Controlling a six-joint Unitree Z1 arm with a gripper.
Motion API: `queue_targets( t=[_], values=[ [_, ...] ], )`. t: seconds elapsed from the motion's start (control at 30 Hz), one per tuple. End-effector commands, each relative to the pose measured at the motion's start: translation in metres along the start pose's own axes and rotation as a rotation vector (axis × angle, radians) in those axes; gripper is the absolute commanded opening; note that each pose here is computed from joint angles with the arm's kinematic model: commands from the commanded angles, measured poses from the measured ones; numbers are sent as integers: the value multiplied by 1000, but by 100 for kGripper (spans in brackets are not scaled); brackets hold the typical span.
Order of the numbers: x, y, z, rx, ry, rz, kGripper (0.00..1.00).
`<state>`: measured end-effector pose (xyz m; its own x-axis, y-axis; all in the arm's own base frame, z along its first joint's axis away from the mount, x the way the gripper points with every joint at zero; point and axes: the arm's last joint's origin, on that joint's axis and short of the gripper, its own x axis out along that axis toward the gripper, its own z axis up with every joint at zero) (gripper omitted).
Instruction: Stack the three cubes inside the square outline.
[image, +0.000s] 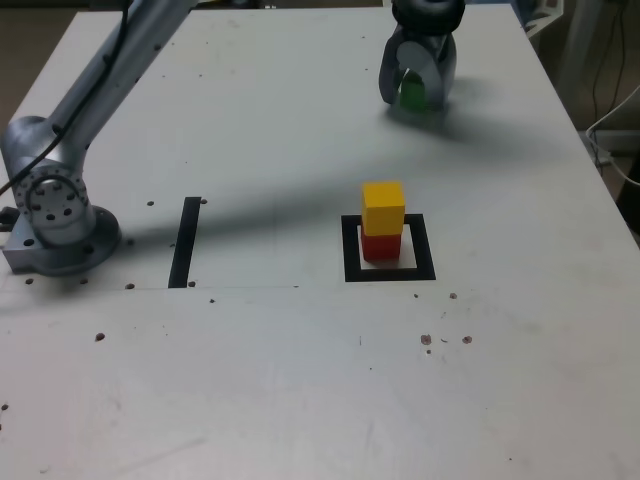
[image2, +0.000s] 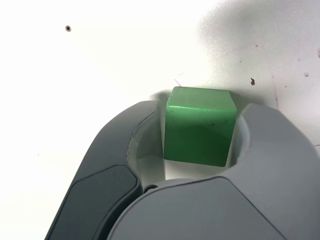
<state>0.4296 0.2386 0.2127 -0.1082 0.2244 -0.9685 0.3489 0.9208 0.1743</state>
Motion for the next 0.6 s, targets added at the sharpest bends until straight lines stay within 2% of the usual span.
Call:
queue_targets(
  t=[0.0, 0.37, 0.57],
  values=[
    [-5, 0, -2, -1, -5, 6, 7],
    [-25, -9, -6, 14, -8, 22, 1],
    [-59, -29, -8, 39, -29, 47, 1]
  ],
)
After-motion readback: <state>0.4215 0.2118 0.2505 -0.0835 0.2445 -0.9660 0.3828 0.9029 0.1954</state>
